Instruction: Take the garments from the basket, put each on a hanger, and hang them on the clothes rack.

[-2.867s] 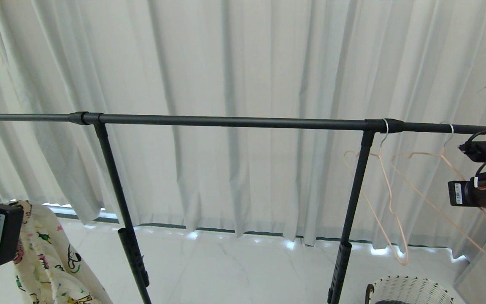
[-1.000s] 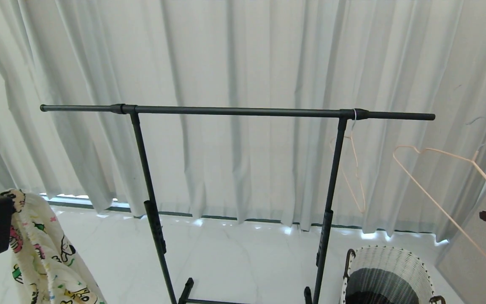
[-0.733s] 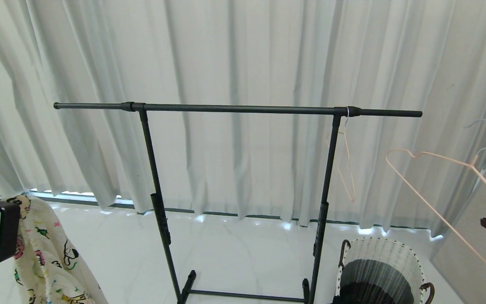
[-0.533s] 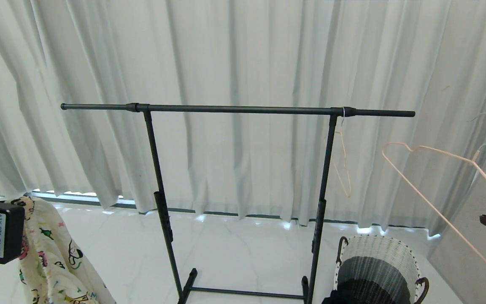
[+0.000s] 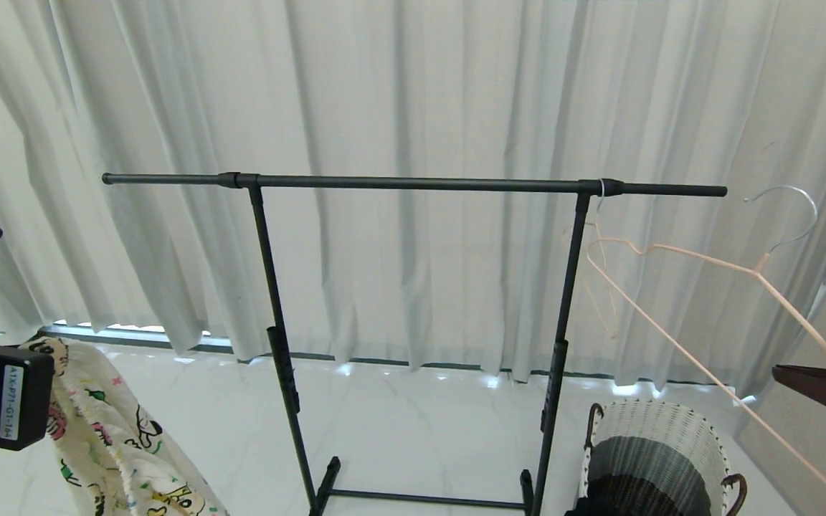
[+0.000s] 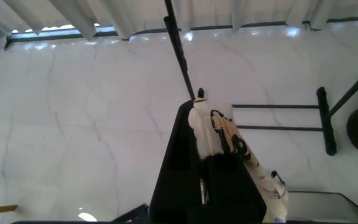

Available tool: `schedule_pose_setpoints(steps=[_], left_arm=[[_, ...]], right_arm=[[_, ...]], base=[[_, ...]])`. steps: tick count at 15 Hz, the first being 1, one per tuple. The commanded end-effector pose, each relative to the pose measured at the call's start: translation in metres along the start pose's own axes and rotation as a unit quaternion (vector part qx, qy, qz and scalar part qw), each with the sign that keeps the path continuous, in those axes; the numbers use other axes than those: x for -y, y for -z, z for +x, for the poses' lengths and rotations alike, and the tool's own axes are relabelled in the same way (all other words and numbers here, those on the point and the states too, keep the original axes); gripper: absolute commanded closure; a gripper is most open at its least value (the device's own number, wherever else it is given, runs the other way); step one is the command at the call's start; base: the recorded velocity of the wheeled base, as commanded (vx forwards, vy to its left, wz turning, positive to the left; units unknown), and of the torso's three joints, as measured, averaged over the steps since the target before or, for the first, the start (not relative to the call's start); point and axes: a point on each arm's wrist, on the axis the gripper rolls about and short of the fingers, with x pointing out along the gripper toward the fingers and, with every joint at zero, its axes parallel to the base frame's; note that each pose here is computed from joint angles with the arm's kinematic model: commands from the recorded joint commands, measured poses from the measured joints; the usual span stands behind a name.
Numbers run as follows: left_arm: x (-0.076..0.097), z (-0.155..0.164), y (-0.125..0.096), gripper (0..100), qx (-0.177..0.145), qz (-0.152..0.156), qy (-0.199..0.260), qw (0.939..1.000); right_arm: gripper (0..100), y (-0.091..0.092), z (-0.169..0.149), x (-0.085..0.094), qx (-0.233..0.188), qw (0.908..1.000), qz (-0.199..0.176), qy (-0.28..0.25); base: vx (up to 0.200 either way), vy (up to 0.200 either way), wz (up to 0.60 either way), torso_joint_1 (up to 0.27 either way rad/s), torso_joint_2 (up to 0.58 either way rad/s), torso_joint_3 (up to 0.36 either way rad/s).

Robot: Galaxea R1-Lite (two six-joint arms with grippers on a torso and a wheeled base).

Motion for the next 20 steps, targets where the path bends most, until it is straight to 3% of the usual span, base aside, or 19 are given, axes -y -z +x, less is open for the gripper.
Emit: schedule_pose_setpoints(steps=[1,8,11,16,18,20], left_arm=[[0.000,0.000,0.000,100,0.000,0.000,0.000,1.0000],[0.002,0.002,0.000,100,-0.003,0.004,0.004,1.0000],[0.008,-0.001,0.001,100,0.003,0.018,0.025,0.9995],[0.036,0.010,0.011,100,-0.026,0.086,0.085,0.9923],[0.049,0.026,-0.001,100,-0.035,0.086,0.081,0.9924],[0.062,0.053,-0.016,100,-0.039,0.062,0.055,0.9958]], right_arm=[[100,0.000,0.001,-0.004,-0.002,0.9999,-0.007,-0.014],[100,0.004,0.005,-0.020,-0.017,0.9964,-0.028,-0.079],[100,0.006,0.006,-0.027,-0.024,0.9925,-0.038,-0.114],[100,0.017,0.007,-0.052,-0.050,0.9750,-0.078,-0.202],[100,0.019,0.003,-0.064,-0.057,0.9651,-0.073,-0.245],[100,0.020,-0.003,-0.076,-0.068,0.9533,-0.057,-0.289]], base=[[0.000,0.200,0.00,0.002,0.00,-0.002],[0.000,0.200,0.00,0.002,0.00,0.004],[0.000,0.000,0.00,0.000,0.00,0.000],[0.000,0.000,0.00,0.000,0.00,0.000],[0.000,0.000,0.00,0.000,0.00,0.000],[0.000,0.000,0.00,0.000,0.00,0.000]])
